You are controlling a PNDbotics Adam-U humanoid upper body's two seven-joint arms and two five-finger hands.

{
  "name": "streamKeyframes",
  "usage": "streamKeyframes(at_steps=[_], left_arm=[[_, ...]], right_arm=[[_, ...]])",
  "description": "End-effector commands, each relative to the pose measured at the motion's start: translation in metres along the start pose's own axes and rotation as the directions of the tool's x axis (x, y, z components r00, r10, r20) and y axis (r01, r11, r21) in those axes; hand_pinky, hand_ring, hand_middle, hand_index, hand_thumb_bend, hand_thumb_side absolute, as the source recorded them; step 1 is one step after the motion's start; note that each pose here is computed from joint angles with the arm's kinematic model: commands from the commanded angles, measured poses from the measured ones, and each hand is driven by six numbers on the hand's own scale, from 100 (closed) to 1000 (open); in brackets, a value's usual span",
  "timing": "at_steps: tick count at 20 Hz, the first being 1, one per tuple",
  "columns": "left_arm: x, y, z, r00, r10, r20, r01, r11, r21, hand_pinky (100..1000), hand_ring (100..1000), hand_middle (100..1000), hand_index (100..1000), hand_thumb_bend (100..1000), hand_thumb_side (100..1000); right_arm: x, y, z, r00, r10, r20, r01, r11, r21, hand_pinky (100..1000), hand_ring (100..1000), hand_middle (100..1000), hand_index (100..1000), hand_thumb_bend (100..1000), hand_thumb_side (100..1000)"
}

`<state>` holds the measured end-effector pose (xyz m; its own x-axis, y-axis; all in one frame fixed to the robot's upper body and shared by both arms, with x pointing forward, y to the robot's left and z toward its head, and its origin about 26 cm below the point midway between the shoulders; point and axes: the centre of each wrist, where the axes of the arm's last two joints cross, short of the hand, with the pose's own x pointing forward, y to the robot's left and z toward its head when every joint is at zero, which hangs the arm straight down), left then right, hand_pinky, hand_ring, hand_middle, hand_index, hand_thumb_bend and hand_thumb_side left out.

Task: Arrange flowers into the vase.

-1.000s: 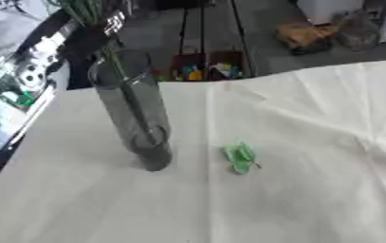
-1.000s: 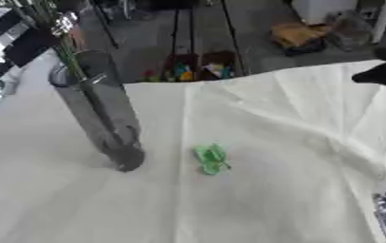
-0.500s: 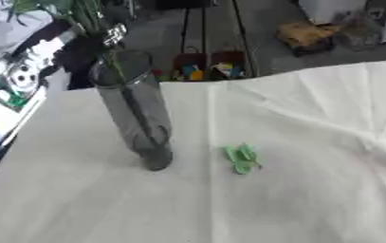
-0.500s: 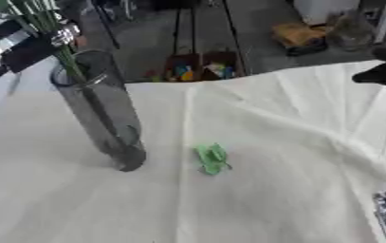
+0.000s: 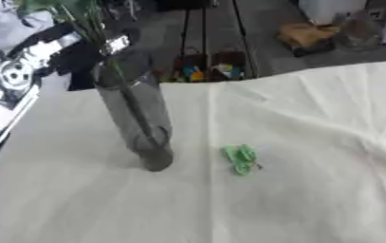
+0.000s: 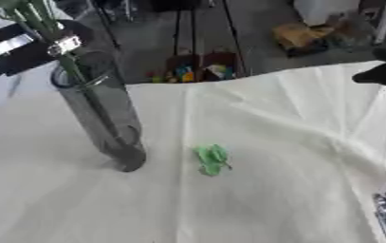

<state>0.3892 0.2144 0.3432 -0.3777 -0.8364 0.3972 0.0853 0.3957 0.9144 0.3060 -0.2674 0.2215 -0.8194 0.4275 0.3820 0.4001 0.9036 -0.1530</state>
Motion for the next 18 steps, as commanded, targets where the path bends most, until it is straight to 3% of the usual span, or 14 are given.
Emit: streamKeyframes(at_steps=[1, 9, 18], left_arm=[[-0.005, 0.022, 0.008, 0.999, -0.048, -0.024, 0.049, 0.999, 0.018, 1000, 1000, 1000, 1000, 554, 1000], [-0.009, 0.035, 0.014, 0.995, -0.096, -0.039, 0.095, 0.995, -0.023, 1000, 1000, 1000, 1000, 952, 1000], [-0.003, 0.050, 0.025, 0.992, -0.120, -0.035, 0.117, 0.991, -0.063, 1000, 1000, 1000, 1000, 1000, 1000]], right_arm=[[0.004, -0.003, -0.005, 1.000, -0.005, 0.020, 0.005, 1.000, -0.006, 624, 556, 478, 728, 100, 1000], [0.004, -0.004, -0.004, 1.000, -0.002, 0.015, 0.002, 1.000, -0.007, 625, 556, 477, 728, 100, 1000], [0.004, -0.004, -0.004, 1.000, 0.002, 0.008, -0.002, 1.000, -0.010, 626, 554, 474, 727, 100, 1000]])
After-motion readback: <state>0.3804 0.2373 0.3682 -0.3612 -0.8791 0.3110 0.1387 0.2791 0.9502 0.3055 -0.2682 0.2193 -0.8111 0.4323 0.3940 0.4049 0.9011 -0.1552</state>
